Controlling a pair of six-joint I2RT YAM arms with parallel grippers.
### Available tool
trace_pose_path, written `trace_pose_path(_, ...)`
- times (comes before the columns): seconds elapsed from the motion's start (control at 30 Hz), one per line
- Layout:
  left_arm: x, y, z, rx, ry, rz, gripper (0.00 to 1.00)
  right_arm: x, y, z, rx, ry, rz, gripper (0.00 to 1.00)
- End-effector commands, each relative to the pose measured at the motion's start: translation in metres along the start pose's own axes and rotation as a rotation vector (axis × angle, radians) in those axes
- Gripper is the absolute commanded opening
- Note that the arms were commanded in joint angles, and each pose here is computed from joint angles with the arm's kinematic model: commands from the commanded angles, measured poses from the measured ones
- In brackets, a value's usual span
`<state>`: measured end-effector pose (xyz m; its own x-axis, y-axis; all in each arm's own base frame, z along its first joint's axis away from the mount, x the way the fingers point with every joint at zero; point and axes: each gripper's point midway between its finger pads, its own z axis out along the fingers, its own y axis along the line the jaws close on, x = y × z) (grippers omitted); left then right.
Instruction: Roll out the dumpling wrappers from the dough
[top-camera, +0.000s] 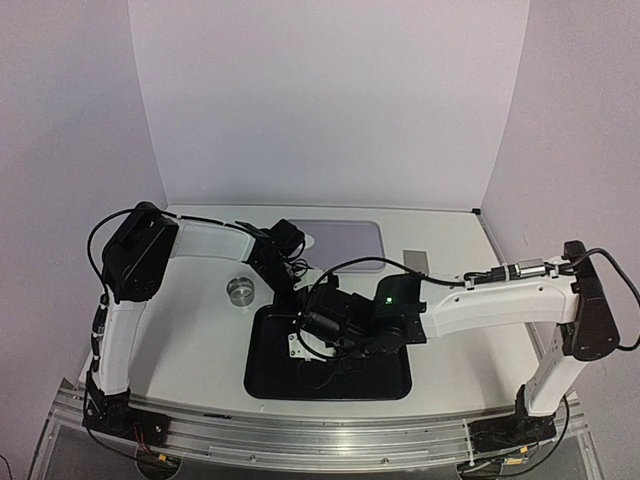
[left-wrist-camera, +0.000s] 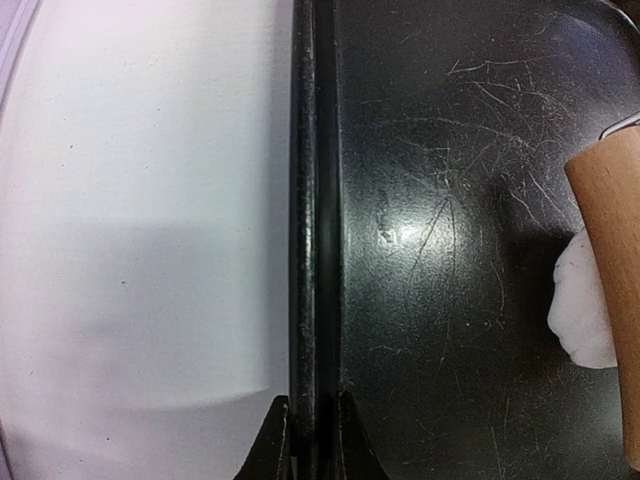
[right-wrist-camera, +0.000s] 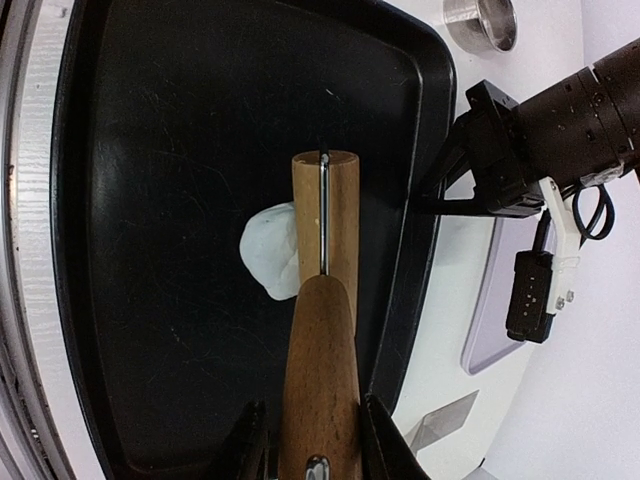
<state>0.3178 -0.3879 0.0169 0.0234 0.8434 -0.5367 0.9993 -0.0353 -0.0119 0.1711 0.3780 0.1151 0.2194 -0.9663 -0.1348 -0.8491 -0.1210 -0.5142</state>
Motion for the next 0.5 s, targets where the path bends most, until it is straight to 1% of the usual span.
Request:
trace_pose_path(0.0, 0.012, 0.027, 0.002, -0.162, 0.071, 0.020, 0.00, 0.018, 0.036, 0.005, -0.094, 0.071, -0.084, 0.00)
trace_pose_path(0.17, 0.014, 0.031, 0.001, -0.184, 0.083, 0.027, 0.00, 0.026, 0.060, 0.001, -0.145, 0.106, -0.127, 0.00)
trace_pose_path(0.33, 0.013, 0.033, 0.001, -0.191, 0.083, 0.043, 0.00, 0.017, 0.057, 0.022, -0.141, 0.139, -0.182, 0.00)
trace_pose_path(0.47, 0.007, 0.034, 0.000, -0.189, 0.065, 0.039, 0.00, 0.014, 0.058, 0.020, -0.141, 0.135, -0.145, 0.00)
